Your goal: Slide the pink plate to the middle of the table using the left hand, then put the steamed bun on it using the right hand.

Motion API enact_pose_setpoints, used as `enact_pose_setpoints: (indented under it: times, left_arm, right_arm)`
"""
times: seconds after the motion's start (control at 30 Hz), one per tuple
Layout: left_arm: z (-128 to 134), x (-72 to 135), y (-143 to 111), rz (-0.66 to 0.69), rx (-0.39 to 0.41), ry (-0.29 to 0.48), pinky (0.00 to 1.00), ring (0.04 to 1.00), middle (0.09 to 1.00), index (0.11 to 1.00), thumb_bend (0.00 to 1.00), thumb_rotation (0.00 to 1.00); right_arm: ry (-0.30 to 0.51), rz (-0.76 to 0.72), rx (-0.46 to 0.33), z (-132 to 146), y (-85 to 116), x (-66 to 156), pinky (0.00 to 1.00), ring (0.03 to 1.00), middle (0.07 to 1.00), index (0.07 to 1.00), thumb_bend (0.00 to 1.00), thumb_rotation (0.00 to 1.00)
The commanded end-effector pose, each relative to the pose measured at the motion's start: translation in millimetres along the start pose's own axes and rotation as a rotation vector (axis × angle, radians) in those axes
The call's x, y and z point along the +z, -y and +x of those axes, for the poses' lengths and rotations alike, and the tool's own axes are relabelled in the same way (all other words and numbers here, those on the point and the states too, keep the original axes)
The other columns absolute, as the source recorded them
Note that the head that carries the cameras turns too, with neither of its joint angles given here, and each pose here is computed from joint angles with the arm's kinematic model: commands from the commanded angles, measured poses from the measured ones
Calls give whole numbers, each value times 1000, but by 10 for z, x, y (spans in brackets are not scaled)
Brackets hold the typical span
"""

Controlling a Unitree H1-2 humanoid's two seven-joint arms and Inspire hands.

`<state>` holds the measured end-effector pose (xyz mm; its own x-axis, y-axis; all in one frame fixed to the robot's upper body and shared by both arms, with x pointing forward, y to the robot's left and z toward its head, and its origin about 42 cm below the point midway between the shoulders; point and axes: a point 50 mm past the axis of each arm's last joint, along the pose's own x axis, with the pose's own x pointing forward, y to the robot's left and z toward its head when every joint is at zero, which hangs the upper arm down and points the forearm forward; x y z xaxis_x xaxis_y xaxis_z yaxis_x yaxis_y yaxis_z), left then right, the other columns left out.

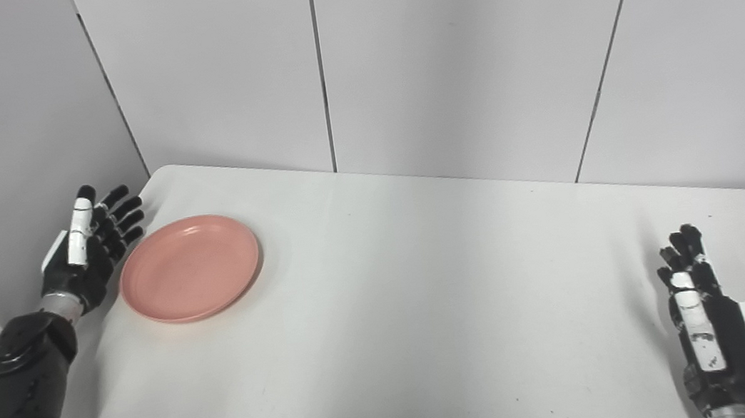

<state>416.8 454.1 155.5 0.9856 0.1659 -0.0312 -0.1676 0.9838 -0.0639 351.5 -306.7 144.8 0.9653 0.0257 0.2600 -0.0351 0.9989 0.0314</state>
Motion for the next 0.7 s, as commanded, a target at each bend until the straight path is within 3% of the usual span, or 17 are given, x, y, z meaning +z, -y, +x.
enact_pose_setpoints:
  times: [0.0,0.43,0.67]
  left_arm:
    - [97,248,-50,20,-1,79,964,929,896,875,630,1000]
    - [137,20,-2,27,1,24,988,940,905,885,638,1000]
    - [223,-62,252,-42,-38,57,950,906,876,864,625,1000]
  right_arm:
    - [-15,-1,-11,-39,41,-48,1000,1000,1000,1000,500,815]
    - [-15,7,-14,-37,55,-37,1000,1000,1000,1000,501,805]
    - [-12,6,-12,-40,55,-37,1000,996,997,1000,485,800]
